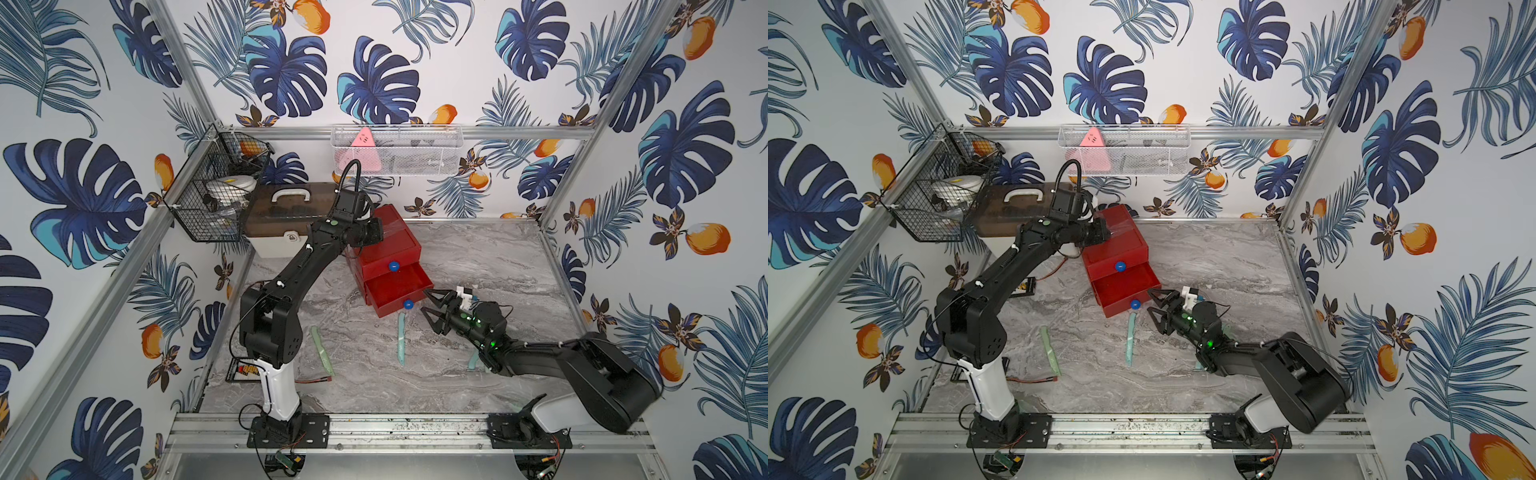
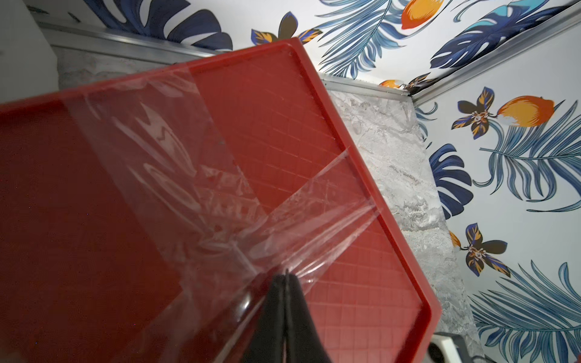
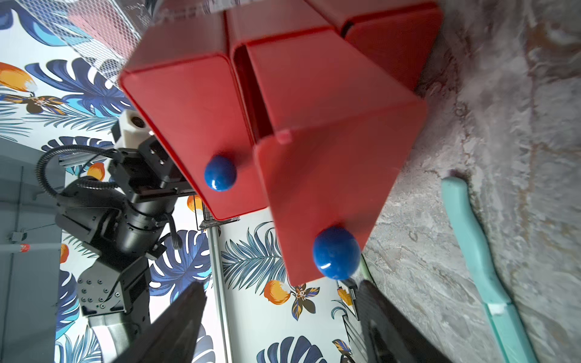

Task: Place the fruit knives into the drawer by color
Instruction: Open the drawer in the storage box, then pick up the fruit knife from the center of the board.

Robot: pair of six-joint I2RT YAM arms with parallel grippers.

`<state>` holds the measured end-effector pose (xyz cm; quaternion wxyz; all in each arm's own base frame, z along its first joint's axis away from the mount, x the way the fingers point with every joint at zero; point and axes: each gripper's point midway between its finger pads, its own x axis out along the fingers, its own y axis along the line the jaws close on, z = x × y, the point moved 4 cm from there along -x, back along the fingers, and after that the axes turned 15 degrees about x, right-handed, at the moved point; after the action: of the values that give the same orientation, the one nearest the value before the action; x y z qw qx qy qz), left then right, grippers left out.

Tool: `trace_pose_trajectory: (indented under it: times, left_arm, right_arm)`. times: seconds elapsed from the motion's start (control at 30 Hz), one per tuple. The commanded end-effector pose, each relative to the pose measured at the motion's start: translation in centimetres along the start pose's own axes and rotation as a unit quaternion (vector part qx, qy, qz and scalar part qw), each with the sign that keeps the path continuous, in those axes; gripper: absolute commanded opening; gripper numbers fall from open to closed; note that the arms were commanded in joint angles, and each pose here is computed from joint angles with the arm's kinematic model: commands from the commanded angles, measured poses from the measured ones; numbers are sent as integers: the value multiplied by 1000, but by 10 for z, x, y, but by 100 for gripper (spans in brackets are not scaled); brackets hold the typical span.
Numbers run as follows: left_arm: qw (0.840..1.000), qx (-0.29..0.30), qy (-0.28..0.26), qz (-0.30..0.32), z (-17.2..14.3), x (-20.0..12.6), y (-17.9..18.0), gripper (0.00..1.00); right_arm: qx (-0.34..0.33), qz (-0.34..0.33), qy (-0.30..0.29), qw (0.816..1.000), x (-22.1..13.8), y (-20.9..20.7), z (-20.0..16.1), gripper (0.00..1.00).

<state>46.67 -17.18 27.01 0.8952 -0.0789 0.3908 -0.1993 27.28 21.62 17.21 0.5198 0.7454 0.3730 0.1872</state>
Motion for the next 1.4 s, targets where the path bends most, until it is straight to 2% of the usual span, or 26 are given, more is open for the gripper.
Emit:
trace_pose_trajectory:
  times: [0.0,0.07,0.1,0.2,0.27,0.37,0.47,0.63,0.7,0.83,0.93,1.13,1.23,1.37]
  left_arm:
    - [998,8,55,19,-13,-13,-1,57]
    - [999,24,37,17,1,-25,-11,89]
    - [999,29,32,17,6,-30,-14,98]
    - [998,54,8,10,21,-49,-33,99]
    - [998,67,-7,2,25,-64,-46,99]
    - [996,81,-17,-15,20,-81,-66,99]
    - [993,113,-6,-34,1,-90,-92,99]
    - [984,160,32,-70,-56,-96,-138,99]
    - [981,169,47,-84,-83,-95,-149,99]
    - [978,167,70,-104,-131,-95,-158,99]
    - [974,173,86,-118,-164,-94,-164,99]
    - [961,209,104,-147,-225,-91,-183,99]
    - [959,210,109,-154,-249,-90,-185,99]
    - [959,207,113,-159,-266,-90,-186,99]
  right_arm:
    - [-37,-108,-37,993,-25,-11,12,84]
    - [-88,-185,-74,976,-51,1,15,91]
    - [-110,-200,-81,970,-59,9,15,93]
    - [-159,-268,-93,946,-79,20,19,93]
    - [-182,-341,-112,916,-96,20,24,94]
    - [-208,-411,-135,877,-113,23,29,96]
    - [-214,-467,-155,844,-127,24,36,100]
    - [-176,-531,-154,815,-135,9,45,100]
    - [-158,-543,-150,811,-136,0,48,100]
    - [-133,-540,-145,819,-136,-18,52,99]
    - [-124,-542,-143,819,-136,-32,56,90]
    - [-111,-552,-138,815,-134,-52,62,62]
    - [-113,-553,-145,813,-134,-55,66,58]
    - [-112,-567,-147,803,-133,-62,71,57]
